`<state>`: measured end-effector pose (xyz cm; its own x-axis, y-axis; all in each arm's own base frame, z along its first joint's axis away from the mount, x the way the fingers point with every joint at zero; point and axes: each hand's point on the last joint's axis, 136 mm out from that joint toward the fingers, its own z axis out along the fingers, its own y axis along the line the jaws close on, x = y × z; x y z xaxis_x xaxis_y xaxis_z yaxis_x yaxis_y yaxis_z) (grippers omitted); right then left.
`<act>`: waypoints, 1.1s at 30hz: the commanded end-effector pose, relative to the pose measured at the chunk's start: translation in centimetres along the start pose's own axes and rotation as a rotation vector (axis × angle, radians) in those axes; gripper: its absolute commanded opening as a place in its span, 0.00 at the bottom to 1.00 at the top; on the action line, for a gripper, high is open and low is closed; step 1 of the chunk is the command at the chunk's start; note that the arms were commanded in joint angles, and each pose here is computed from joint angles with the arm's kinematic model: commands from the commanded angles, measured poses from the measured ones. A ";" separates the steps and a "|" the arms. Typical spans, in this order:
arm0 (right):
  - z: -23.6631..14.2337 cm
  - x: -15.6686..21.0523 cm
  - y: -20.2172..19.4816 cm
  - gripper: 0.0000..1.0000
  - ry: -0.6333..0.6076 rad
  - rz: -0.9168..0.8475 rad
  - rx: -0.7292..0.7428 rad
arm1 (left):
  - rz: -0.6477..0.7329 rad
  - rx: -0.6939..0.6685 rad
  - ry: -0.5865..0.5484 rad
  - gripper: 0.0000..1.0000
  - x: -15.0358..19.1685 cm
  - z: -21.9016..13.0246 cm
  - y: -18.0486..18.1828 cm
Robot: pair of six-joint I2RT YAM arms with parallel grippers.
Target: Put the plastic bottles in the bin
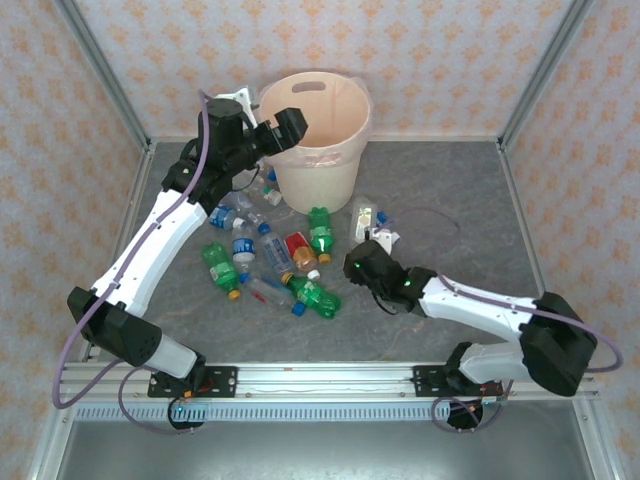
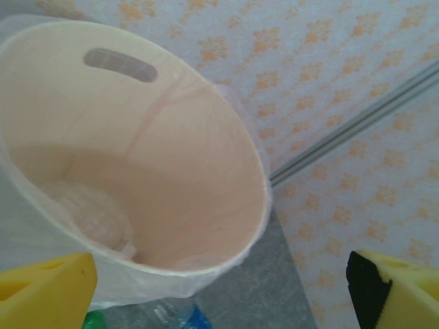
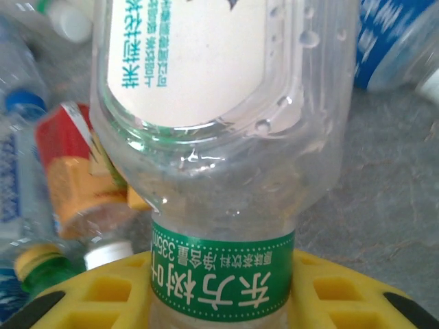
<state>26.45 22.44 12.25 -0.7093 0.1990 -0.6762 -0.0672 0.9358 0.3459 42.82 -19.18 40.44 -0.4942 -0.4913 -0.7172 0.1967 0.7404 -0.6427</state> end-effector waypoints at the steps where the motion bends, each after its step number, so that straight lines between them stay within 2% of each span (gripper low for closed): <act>1: -2.2 -3.0 -0.5 0.34 -0.128 -0.045 0.021 | -0.010 0.121 0.005 0.94 -0.2 0.4 -3.7; 9: -7.1 -9.0 1.2 0.36 -0.346 -0.162 -0.036 | 0.027 0.207 0.119 0.92 3.5 1.8 -7.2; 15: -8.5 -10.5 2.5 0.38 -0.395 -0.240 -0.077 | 0.095 0.225 0.223 0.89 6.6 2.8 -8.7; 23: -10.4 -12.4 4.4 0.38 -0.440 -0.227 -0.152 | 0.192 0.259 0.338 0.86 10.3 3.5 -9.8; 30: -10.4 -13.0 4.3 0.39 -0.448 -0.223 -0.118 | 0.192 0.249 0.343 0.85 11.4 3.4 -10.5; 33: -10.4 -12.8 4.0 0.39 -0.449 -0.208 -0.117 | 0.190 0.162 0.305 0.84 11.4 3.8 -10.1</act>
<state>27.87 21.07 27.03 -0.3492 0.1043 -0.9312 -0.2872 0.9340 0.2123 38.19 -33.99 37.20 -0.6831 -0.1593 -0.7127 0.4591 0.6653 -0.5888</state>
